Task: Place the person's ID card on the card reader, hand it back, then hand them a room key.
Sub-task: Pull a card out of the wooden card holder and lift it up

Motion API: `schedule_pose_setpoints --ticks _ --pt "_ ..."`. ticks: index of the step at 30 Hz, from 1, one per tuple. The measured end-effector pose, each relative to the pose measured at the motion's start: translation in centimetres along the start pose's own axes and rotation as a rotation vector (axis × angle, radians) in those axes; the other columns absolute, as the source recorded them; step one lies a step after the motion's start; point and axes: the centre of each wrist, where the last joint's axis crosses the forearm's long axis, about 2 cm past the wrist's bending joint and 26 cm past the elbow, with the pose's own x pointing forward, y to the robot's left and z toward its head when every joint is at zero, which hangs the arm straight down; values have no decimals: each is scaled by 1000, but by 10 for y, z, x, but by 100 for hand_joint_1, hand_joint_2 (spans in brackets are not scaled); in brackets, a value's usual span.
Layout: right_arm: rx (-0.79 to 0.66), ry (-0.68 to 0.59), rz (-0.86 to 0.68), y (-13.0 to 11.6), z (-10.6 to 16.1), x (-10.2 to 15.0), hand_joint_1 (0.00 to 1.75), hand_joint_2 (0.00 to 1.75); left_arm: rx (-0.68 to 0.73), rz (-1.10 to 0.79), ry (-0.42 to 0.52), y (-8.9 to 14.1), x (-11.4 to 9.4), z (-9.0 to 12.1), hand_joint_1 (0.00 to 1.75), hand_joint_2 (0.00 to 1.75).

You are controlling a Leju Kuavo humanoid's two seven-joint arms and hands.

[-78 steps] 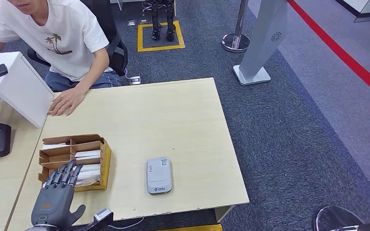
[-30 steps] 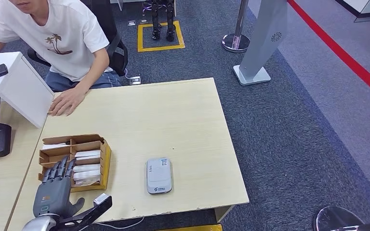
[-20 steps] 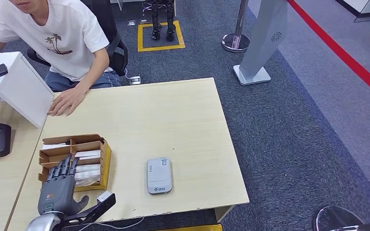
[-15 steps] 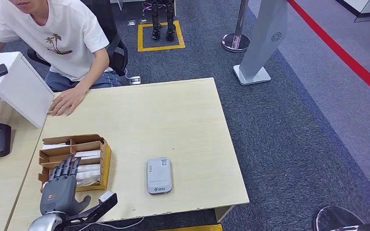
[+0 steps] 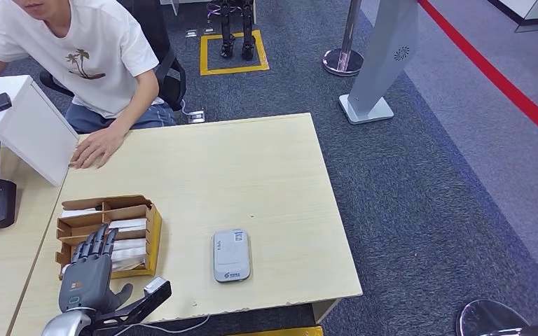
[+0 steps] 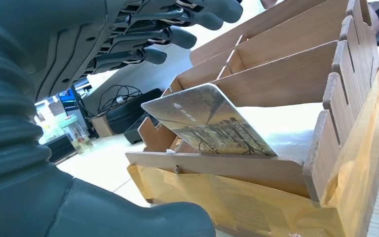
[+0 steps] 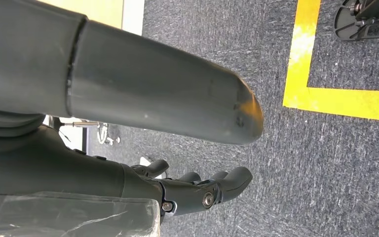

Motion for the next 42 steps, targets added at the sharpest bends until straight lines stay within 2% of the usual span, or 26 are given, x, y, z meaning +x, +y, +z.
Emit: schedule_pose_setpoints --ticks 3,4,37,42 --pt "0 0 0 0 0 0 0 0 0 3 0 0 0 0 135 175" --pt "0 0 -1 0 0 0 0 0 0 4 -1 0 0 0 171 175" --pt "9 3 -6 0 0 0 0 0 16 21 -7 2 0 -1 175 175" --pt "10 5 -12 0 0 0 0 0 63 21 -7 8 0 -1 175 175"
